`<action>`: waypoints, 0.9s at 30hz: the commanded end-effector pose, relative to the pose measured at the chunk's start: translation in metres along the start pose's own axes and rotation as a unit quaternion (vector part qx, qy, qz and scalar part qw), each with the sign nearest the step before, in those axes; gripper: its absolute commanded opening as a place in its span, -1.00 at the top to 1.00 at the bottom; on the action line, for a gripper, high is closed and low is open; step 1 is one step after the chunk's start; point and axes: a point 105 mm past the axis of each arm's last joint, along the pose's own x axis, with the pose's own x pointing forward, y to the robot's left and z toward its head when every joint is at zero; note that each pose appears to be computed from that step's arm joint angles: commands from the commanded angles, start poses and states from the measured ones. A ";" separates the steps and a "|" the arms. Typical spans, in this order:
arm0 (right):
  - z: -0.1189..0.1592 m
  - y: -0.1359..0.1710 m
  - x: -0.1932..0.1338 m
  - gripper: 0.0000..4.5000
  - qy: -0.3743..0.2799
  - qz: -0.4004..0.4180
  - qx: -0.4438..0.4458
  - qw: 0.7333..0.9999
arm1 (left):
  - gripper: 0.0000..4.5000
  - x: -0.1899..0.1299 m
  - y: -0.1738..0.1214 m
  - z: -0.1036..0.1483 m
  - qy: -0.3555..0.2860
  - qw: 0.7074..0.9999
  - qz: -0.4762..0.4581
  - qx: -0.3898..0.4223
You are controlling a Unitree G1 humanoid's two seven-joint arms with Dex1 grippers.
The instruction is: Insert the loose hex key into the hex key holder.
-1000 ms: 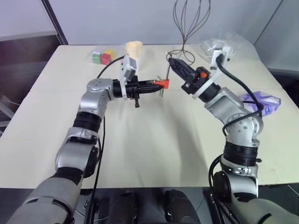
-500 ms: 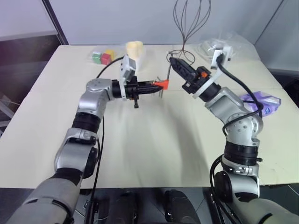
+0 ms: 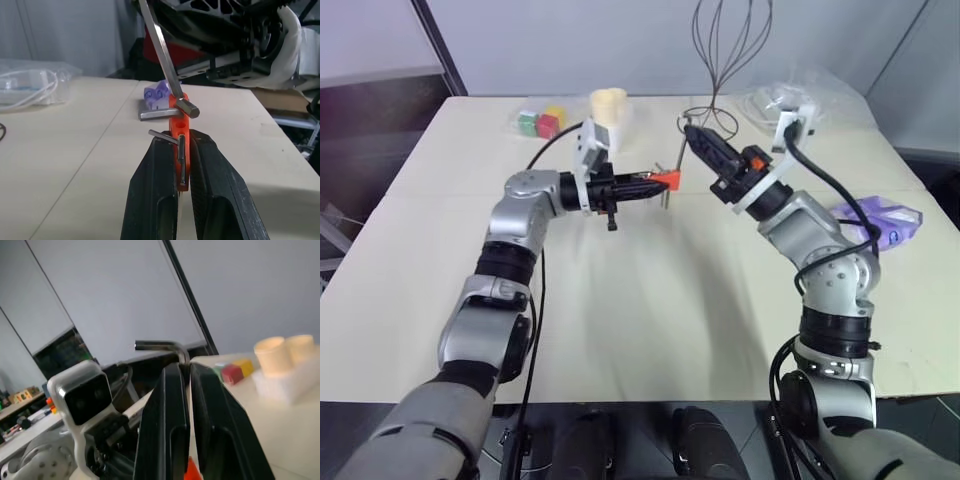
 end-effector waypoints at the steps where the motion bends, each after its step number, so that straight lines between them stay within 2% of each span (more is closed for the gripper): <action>1: 0.001 0.003 0.000 0.99 -0.001 0.008 -0.010 1.000 | 1.00 0.003 -0.004 0.027 -0.032 0.999 -0.014 0.036; 20: -0.019 0.017 -0.009 0.99 0.058 0.060 -0.071 0.994 | 1.00 0.001 0.006 0.033 -0.048 0.999 0.013 0.022; 27: -0.019 0.016 -0.009 0.99 0.057 0.060 -0.075 0.994 | 1.00 0.002 0.005 0.032 -0.047 0.999 0.011 0.025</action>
